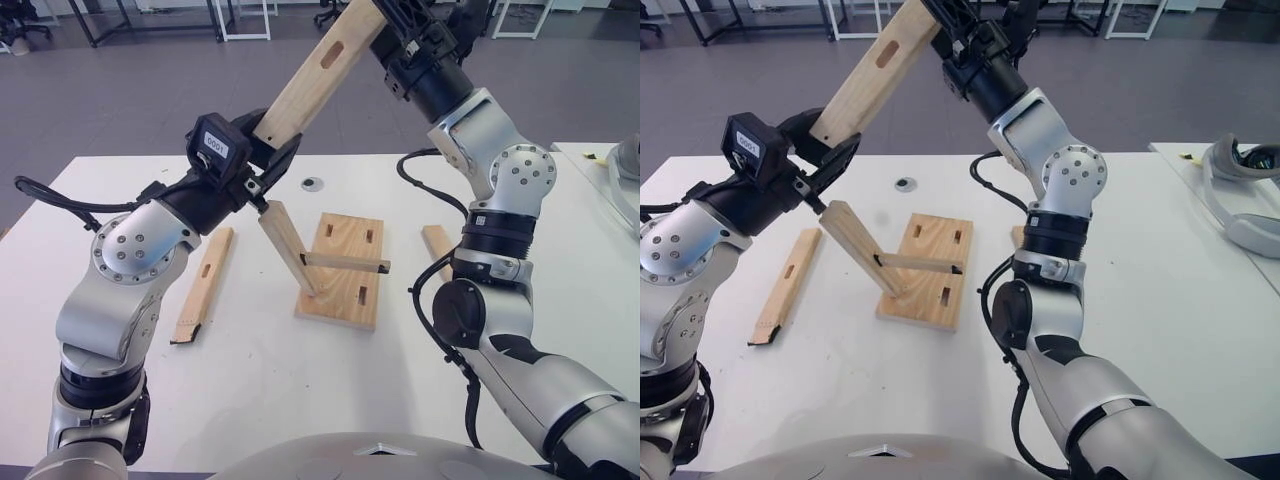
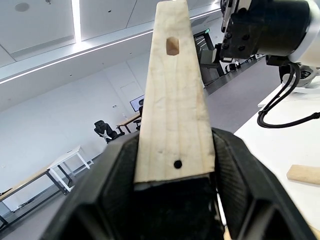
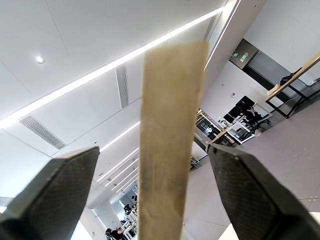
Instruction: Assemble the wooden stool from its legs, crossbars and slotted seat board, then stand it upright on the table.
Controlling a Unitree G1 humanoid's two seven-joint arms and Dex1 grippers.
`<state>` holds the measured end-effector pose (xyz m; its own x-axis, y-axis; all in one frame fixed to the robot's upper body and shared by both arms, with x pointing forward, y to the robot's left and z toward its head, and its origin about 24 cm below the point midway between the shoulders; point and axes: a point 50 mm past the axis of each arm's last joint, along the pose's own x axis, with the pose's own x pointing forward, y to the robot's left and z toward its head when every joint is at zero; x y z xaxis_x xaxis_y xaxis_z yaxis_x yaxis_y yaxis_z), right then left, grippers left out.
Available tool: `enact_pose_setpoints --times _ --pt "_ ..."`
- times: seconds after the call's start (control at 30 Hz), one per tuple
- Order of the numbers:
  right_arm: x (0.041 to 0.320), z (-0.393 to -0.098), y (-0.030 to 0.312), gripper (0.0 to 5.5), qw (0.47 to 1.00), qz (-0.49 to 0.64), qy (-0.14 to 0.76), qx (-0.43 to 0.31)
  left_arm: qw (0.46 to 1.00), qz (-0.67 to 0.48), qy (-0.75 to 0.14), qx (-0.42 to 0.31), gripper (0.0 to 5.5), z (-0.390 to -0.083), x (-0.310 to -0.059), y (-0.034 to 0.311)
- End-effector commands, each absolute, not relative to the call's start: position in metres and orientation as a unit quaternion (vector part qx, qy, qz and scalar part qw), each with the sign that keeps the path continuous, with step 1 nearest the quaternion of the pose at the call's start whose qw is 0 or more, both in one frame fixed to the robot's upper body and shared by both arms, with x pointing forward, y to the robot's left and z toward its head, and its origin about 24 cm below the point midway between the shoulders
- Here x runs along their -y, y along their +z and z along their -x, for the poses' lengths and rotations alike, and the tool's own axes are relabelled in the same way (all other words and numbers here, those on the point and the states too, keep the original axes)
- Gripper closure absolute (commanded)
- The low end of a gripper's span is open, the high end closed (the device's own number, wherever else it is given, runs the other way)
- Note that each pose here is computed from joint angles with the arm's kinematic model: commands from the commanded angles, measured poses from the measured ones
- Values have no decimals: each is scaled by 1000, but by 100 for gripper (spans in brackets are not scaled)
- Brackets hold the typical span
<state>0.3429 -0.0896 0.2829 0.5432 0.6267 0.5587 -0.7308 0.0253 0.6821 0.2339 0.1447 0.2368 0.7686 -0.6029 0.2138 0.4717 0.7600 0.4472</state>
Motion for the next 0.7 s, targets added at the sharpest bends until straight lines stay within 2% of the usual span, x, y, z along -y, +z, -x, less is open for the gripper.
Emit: enact_pose_setpoints --times 0.03,0.2,0.47,0.6,0.63,0.7 --pt "93 -343 295 202 705 -525 473 60 920 -189 -298 173 342 -232 -145 234" --pt "98 -343 294 312 716 -519 463 54 920 -193 -294 174 342 -232 -145 234" --pt "97 -342 292 447 735 -503 451 51 920 -202 -287 173 342 -233 -146 233" --pt "101 -342 292 448 757 -493 424 64 928 -208 -262 162 342 -238 -150 232" --pt "106 -343 291 448 774 -484 402 73 932 -203 -253 161 305 -239 -153 232" --pt "121 -344 280 449 823 -449 335 90 943 -189 -218 164 275 -242 -166 237"
